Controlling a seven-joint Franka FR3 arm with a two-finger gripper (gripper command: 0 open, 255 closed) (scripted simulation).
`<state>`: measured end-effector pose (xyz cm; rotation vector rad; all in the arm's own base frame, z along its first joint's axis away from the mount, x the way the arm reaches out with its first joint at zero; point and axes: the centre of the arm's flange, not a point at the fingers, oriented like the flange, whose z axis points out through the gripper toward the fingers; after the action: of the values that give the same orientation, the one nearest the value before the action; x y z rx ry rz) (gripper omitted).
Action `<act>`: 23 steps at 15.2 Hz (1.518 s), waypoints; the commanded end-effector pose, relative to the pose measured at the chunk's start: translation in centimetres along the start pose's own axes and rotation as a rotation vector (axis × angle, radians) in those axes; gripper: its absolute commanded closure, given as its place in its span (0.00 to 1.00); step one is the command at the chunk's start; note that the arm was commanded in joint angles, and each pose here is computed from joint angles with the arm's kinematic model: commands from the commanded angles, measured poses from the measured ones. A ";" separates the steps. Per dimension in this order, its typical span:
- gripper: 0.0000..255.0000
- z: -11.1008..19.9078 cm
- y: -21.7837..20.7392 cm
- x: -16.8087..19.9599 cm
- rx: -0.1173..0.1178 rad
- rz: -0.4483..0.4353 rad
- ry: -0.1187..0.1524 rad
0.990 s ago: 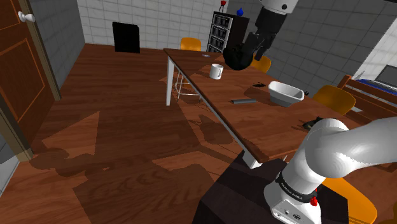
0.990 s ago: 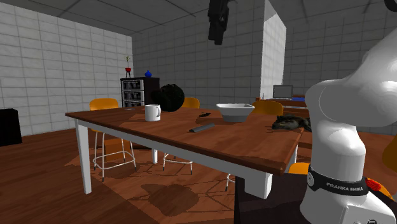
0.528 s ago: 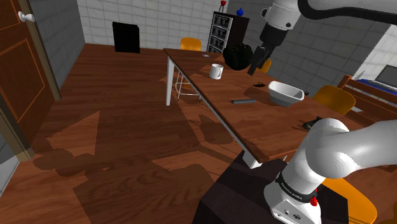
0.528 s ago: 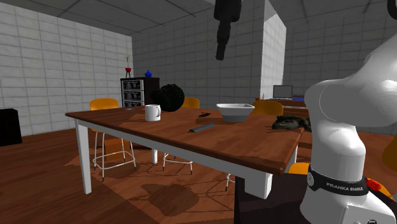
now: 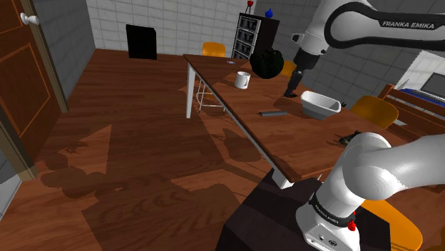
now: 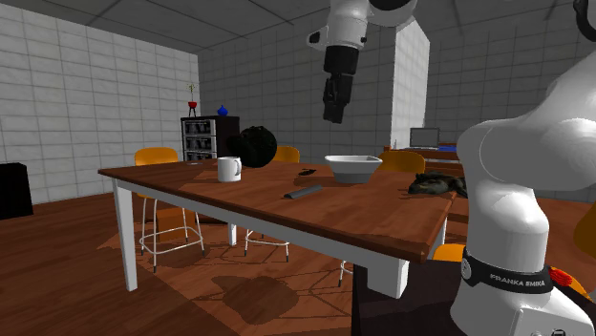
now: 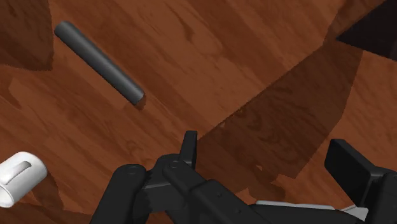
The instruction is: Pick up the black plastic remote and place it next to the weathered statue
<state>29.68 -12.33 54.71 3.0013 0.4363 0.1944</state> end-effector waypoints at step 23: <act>0.00 21.5 23.7 1.4 0.078 -0.701 -0.022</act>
<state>39.86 -35.67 37.14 2.7346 1.4093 0.0502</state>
